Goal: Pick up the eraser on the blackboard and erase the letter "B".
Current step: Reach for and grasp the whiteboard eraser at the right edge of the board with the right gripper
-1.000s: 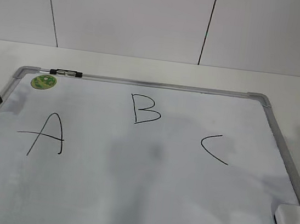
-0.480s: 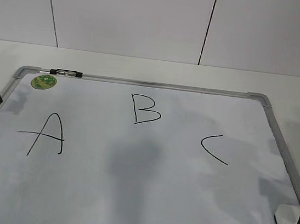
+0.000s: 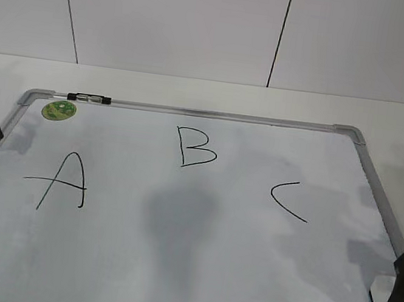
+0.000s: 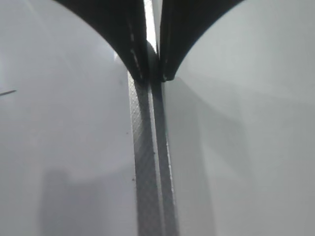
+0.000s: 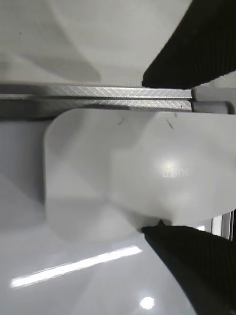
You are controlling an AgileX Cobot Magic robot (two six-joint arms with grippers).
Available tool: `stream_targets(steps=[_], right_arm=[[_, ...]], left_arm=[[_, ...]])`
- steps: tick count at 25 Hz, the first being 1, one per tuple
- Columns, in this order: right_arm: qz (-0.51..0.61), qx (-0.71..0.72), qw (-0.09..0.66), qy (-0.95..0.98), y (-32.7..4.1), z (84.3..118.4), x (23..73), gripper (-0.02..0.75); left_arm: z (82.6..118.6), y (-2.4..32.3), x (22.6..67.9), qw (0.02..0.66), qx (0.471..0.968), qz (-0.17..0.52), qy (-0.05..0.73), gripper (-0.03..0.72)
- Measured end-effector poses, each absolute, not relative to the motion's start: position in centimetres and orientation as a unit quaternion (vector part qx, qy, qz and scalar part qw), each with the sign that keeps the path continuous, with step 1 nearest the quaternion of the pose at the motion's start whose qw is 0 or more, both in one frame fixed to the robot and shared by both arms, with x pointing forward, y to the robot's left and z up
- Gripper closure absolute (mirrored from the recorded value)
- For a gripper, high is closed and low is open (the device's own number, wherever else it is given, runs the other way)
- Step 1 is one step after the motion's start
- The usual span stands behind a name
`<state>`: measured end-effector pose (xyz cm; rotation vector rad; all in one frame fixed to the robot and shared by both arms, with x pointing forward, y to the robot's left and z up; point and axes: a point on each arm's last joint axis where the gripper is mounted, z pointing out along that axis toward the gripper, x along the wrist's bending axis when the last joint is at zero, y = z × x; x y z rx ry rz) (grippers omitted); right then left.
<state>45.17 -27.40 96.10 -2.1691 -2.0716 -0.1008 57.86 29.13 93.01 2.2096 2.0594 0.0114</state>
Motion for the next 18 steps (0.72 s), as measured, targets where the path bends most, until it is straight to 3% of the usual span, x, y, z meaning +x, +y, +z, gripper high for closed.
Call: stream_targets(steps=[18], right_arm=[[-0.022,-0.7,0.032,-0.713,-26.1,96.0,45.3,0.068]], left_arm=[[93.0,29.1,57.9,0.061,0.73,0.003,0.681,0.666]])
